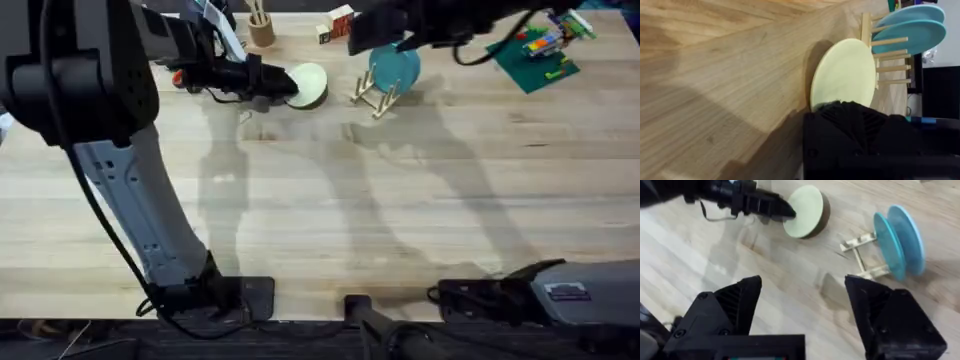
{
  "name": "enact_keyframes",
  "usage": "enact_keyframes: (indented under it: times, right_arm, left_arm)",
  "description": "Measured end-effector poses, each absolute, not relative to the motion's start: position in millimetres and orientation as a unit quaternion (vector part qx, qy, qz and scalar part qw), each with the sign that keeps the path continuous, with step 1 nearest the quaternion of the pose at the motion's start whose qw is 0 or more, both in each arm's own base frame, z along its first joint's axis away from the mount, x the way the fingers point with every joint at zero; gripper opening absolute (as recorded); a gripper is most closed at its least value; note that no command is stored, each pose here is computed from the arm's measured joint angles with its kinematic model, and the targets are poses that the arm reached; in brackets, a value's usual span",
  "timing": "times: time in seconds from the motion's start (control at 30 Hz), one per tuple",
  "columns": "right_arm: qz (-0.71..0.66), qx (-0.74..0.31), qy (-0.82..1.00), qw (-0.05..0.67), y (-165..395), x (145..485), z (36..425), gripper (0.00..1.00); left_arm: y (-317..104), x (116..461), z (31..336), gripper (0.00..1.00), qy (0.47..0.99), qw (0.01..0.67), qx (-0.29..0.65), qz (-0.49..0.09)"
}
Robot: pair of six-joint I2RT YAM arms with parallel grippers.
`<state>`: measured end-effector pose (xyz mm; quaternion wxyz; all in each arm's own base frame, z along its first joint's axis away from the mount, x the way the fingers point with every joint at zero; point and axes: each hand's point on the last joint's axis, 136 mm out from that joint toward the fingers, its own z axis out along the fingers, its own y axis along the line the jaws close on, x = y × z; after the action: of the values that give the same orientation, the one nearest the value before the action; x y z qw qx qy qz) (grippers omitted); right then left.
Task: Pick up the plates from the table one by one and place each into a slot on the dish rack.
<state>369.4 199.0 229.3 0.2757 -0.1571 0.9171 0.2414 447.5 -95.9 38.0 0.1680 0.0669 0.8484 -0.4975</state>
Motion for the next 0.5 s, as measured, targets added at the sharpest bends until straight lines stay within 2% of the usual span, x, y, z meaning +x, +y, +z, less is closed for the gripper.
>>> enact_keyframes:
  times: [0.37,0.5]
  right_arm:
    - [0.235,-0.092,0.938,0.238,239.2,396.6,169.5,0.996]
    - [0.228,-0.072,0.939,0.247,253.0,401.9,162.0,0.996]
  left_arm:
    - [-95.9,447.5,38.0,0.039,0.848,0.168,0.067,-0.498]
    - [-95.9,447.6,38.0,0.039,0.848,0.168,0.067,-0.497]
